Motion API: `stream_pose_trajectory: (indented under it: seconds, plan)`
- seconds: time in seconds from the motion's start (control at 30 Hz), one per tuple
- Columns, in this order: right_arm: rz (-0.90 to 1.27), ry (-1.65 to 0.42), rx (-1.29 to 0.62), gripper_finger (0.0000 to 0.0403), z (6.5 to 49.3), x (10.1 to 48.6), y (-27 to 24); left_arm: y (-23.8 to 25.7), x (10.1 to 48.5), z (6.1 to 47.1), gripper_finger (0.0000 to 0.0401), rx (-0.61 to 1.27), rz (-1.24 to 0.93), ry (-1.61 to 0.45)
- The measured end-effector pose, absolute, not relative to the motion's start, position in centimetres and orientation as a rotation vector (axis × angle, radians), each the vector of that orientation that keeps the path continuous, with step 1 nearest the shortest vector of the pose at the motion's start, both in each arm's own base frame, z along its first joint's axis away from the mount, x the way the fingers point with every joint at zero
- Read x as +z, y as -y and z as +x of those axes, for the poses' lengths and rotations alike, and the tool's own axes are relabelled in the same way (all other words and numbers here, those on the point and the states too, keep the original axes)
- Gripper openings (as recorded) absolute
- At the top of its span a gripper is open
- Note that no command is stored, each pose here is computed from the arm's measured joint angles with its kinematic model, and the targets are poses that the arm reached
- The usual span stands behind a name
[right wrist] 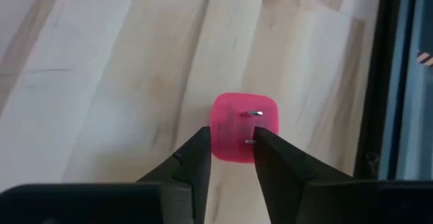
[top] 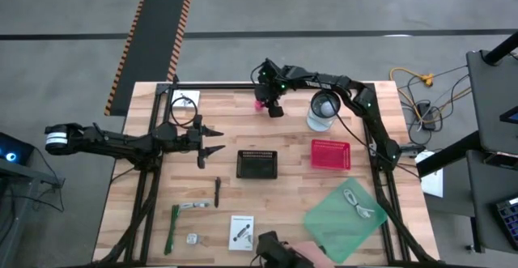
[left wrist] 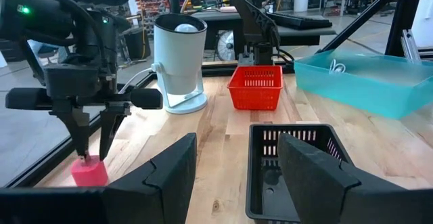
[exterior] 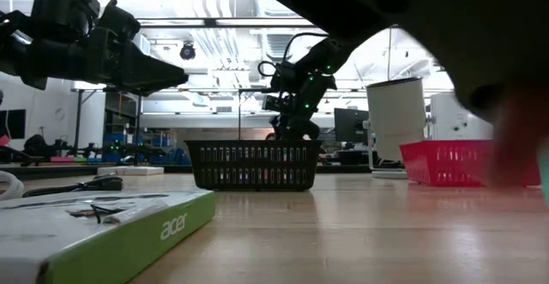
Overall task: Pick and place items into bin
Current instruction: Put the pink charger adapter into the red bin
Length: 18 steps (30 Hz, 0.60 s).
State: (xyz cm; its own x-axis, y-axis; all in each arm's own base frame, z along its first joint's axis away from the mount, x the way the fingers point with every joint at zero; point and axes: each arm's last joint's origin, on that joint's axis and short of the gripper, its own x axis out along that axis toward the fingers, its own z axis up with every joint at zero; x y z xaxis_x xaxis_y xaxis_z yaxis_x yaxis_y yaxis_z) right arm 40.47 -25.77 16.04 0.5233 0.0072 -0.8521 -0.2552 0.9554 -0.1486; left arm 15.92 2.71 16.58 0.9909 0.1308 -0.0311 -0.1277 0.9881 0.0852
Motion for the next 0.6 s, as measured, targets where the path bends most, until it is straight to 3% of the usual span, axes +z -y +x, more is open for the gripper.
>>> stream_pose_trajectory:
  seconds: [0.17,0.33,0.6]
  plan:
    - [-0.221,-1.050,0.073,0.0106,40.7,16.5,25.7,-2.7,16.6,15.9,0.0192,0.129,0.083,-0.037]
    - [-0.192,-1.091,-0.090,0.0149,40.8,17.2,26.3,-2.7,16.6,15.9,0.0192,0.130,0.083,-0.037]
    - [-0.238,-1.027,0.080,0.0197,41.0,17.2,25.8,-2.7,16.6,15.9,0.0192,0.129,0.083,-0.038]
